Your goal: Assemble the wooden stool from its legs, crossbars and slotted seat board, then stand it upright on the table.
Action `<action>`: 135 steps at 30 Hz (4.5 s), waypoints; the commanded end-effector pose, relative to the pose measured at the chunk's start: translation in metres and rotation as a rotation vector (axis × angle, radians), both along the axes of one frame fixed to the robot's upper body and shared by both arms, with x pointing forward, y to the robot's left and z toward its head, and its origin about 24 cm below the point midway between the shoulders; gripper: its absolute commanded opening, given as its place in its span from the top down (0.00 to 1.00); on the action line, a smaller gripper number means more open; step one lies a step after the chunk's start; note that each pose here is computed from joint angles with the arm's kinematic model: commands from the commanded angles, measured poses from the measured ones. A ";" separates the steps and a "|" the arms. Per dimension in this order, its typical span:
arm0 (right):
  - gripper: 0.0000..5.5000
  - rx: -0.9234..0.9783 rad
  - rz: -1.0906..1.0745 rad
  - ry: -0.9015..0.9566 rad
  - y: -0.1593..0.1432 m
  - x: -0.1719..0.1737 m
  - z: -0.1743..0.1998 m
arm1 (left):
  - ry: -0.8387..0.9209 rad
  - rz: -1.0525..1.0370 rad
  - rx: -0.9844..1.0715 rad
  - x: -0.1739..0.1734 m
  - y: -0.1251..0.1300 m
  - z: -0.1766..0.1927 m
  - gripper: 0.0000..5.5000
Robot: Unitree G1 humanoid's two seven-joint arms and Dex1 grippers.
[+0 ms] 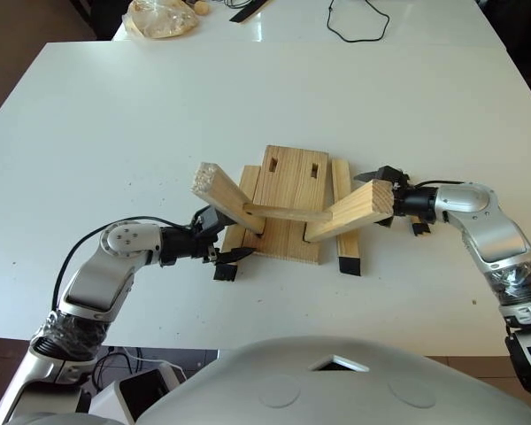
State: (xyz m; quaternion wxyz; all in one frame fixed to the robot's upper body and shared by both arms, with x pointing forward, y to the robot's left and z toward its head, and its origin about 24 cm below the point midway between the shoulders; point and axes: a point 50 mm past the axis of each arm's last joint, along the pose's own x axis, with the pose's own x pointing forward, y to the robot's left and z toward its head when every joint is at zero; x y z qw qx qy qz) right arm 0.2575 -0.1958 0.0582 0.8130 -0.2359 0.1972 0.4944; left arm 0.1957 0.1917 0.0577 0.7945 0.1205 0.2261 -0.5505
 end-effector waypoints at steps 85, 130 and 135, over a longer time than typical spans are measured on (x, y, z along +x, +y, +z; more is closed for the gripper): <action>0.26 0.774 -0.270 -0.162 -0.031 -0.013 0.102 | 0.013 0.001 0.008 -0.003 -0.020 -0.010 0.34; 0.26 0.574 0.274 -0.125 0.074 -0.070 0.110 | -0.024 0.061 0.030 0.016 -0.021 -0.010 0.34; 0.26 0.628 0.286 -0.139 0.073 -0.069 0.119 | -0.024 0.068 0.029 0.017 -0.021 -0.011 0.34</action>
